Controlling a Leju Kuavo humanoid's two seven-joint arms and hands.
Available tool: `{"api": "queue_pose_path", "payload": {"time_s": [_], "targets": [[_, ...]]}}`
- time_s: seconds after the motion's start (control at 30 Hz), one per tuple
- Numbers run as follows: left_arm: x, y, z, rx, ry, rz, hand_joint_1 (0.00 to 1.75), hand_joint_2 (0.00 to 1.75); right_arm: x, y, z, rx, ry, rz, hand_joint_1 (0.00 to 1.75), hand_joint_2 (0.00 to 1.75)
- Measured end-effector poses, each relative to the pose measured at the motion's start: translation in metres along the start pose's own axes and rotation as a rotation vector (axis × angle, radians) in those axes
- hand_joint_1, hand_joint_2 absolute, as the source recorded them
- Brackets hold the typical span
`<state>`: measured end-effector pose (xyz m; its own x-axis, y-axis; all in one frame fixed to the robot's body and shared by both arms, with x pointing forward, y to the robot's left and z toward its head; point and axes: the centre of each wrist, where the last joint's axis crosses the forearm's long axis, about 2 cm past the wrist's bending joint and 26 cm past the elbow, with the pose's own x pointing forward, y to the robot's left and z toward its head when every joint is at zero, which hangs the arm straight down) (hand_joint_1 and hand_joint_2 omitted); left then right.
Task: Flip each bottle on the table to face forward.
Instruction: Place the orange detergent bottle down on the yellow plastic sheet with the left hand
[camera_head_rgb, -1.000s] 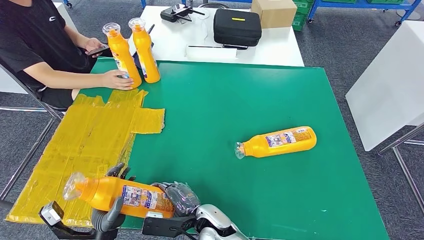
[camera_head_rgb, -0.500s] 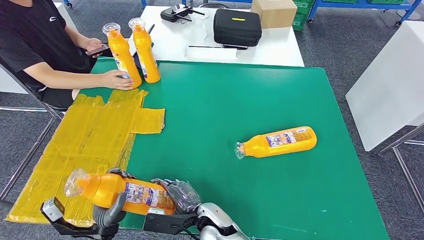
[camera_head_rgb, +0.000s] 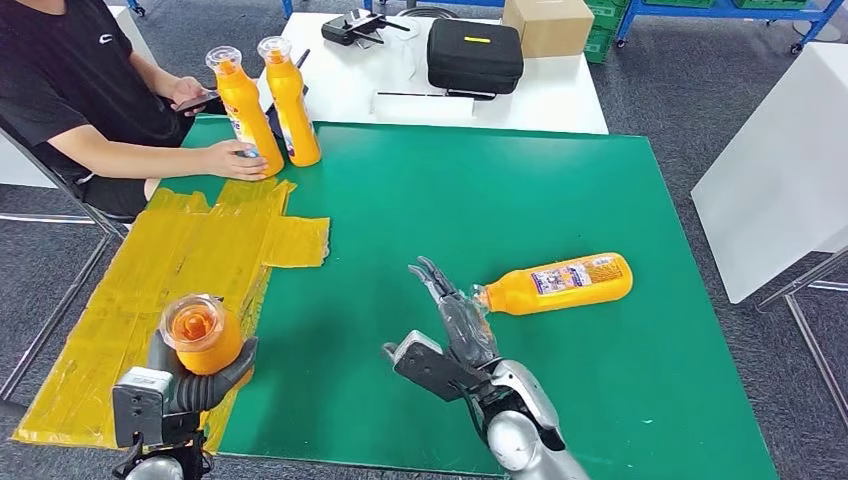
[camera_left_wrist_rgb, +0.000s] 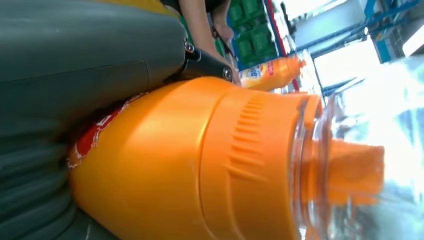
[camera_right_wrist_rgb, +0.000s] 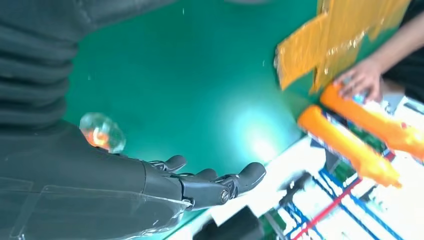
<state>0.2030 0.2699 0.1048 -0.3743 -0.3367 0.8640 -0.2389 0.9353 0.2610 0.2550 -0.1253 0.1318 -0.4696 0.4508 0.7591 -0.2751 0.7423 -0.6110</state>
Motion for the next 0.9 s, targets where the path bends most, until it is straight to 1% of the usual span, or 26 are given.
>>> {"api": "queue_pose_path", "payload": {"time_s": [0.07, 0.13, 0.23, 0.3, 0.37, 0.43, 0.5, 0.57, 0.73, 0.87, 0.9], "targets": [[0.002, 0.002, -0.001, 0.034, -0.019, -0.073, 1.75, 1.75, -0.001, -0.008, 0.003, -0.036, -0.002, 0.009, 0.0, 0.0], [0.004, 0.005, 0.0, 0.082, -0.044, -0.194, 1.75, 1.75, -0.005, -0.017, 0.008, -0.072, -0.003, 0.01, 0.0, 0.0], [0.008, 0.007, 0.003, 0.161, -0.106, -0.46, 1.75, 1.75, -0.014, -0.039, 0.019, -0.127, -0.009, 0.004, 0.0, 0.0], [0.01, 0.005, 0.005, 0.187, -0.15, -0.615, 1.75, 1.75, -0.022, -0.057, 0.028, -0.159, -0.011, 0.014, 0.0, 0.0], [0.009, 0.001, 0.007, 0.159, -0.191, -0.745, 1.75, 1.75, -0.03, -0.074, 0.035, -0.176, -0.007, 0.036, 0.0, 0.0], [0.004, -0.006, 0.008, 0.079, -0.224, -0.859, 1.75, 1.75, -0.04, -0.089, 0.043, -0.179, 0.008, 0.07, 0.0, 0.0], [-0.005, -0.013, 0.01, -0.002, -0.229, -0.928, 1.75, 1.75, -0.049, -0.103, 0.051, -0.176, 0.03, 0.106, 0.0, 0.87], [-0.014, -0.019, 0.013, -0.053, -0.211, -0.948, 1.75, 1.75, -0.057, -0.114, 0.057, -0.174, 0.05, 0.138, 0.0, 1.75], [-0.036, -0.028, 0.015, -0.13, -0.139, -0.975, 1.75, 1.75, -0.074, -0.136, 0.068, -0.149, 0.111, 0.221, 0.0, 1.75], [-0.046, -0.031, 0.019, -0.167, -0.108, -0.979, 1.75, 1.75, -0.083, -0.146, 0.073, -0.138, 0.141, 0.251, 0.0, 1.75], [-0.049, -0.031, 0.018, -0.174, -0.101, -0.98, 1.31, 1.75, -0.085, -0.149, 0.073, -0.131, 0.148, 0.257, 0.0, 1.75]]}}
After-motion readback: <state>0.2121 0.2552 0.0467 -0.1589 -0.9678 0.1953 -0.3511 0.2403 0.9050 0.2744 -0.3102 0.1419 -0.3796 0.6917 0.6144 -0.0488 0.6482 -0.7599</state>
